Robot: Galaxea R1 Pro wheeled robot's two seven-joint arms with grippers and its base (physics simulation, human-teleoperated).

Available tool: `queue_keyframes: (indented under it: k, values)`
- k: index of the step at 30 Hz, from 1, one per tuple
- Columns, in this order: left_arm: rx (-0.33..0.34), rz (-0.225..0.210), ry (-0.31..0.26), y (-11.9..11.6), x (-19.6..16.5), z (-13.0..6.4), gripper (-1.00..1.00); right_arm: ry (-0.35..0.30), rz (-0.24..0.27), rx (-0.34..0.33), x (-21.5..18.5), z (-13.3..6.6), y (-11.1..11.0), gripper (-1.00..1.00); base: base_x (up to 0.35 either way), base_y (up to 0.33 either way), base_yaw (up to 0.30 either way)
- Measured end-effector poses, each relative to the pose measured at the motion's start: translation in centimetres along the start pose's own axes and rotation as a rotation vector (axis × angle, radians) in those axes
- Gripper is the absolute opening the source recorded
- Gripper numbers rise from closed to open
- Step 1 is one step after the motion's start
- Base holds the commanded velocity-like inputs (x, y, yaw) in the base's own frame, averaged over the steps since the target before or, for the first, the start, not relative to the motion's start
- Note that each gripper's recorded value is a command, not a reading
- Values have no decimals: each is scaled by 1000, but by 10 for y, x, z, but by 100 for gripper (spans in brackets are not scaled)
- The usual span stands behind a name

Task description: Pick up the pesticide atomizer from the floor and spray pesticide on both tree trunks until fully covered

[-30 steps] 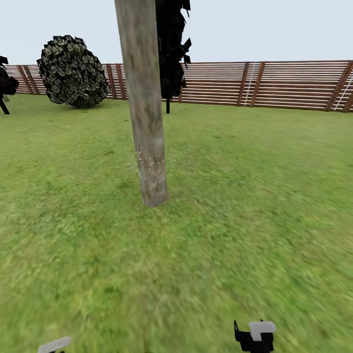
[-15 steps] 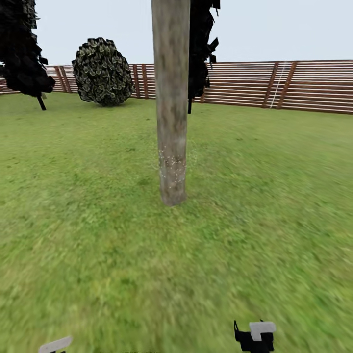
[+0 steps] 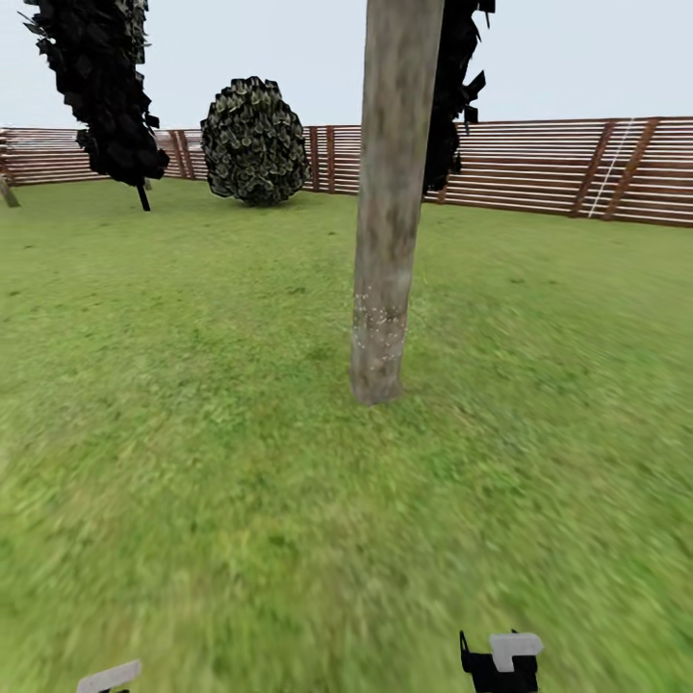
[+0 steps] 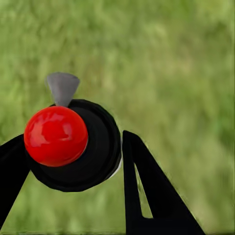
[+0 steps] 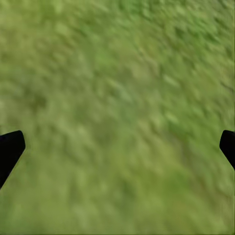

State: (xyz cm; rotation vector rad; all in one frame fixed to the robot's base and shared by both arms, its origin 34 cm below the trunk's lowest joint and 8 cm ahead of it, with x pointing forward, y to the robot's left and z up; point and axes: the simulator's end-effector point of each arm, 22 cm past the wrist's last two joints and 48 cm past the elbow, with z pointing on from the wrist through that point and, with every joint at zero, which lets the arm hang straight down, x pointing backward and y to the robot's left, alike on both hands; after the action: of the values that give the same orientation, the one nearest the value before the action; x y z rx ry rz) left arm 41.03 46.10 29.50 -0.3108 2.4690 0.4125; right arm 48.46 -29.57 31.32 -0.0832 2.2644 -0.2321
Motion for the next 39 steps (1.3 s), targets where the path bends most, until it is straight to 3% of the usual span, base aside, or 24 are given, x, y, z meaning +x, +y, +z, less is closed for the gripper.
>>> queue_keyframes:
  k: [39]
  values:
    - [0, 0, -1, 0, 0, 0, -100, 0, 0, -1, 0, 0, 0, 100, 0, 0, 277]
